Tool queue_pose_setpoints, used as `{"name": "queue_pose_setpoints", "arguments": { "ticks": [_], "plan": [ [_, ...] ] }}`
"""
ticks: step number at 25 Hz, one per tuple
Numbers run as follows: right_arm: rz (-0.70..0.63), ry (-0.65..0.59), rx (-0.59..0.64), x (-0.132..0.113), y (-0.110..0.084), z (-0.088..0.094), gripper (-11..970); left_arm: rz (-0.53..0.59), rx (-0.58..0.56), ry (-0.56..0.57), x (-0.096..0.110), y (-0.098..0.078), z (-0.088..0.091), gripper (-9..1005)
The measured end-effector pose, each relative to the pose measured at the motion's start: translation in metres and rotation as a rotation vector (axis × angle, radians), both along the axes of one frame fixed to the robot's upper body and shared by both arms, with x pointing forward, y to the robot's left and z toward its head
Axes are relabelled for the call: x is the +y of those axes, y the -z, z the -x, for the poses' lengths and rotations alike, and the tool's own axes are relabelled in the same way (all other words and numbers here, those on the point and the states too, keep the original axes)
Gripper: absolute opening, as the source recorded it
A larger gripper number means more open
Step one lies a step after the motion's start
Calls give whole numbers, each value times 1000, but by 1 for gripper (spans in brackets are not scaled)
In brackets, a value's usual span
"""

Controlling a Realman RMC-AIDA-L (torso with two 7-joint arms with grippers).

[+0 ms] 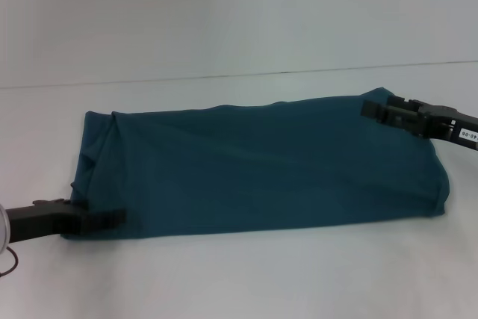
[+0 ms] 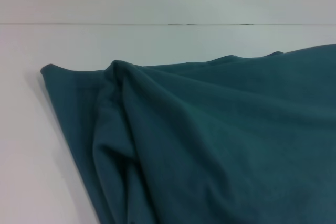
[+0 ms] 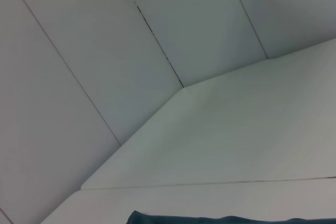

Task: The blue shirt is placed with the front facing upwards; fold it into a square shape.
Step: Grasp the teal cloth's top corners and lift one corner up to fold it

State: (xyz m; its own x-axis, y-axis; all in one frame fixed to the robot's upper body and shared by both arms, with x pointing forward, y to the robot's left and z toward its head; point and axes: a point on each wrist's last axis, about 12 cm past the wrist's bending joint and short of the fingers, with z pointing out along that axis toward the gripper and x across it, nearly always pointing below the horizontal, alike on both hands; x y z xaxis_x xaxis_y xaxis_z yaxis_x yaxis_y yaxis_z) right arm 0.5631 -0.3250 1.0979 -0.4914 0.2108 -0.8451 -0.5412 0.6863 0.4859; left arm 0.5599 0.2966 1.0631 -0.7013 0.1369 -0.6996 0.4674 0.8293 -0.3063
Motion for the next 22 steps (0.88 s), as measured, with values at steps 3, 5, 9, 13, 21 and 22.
{"name": "queue_pose_setpoints", "arguments": {
  "ticks": [3,5,9,13,21,22],
  "plan": [
    [0,0,-1,0,0,0,928,0,-10,-1,3,-4,0,909],
    [0,0,-1,0,0,0,928,4,-20,7,3,-9,0,908],
    [1,0,-2,-1,0,0,927,38,-20,19,7,-22,1,908],
    [7,2,-5,-3,-2,-1,927,96,12,-2,18,-36,7,908],
    [17,2,-13,-5,-5,-2,927,195,175,-70,44,-51,24,908],
    [18,3,-13,-6,-5,-3,927,204,193,-74,46,-51,26,908]
  ]
}}
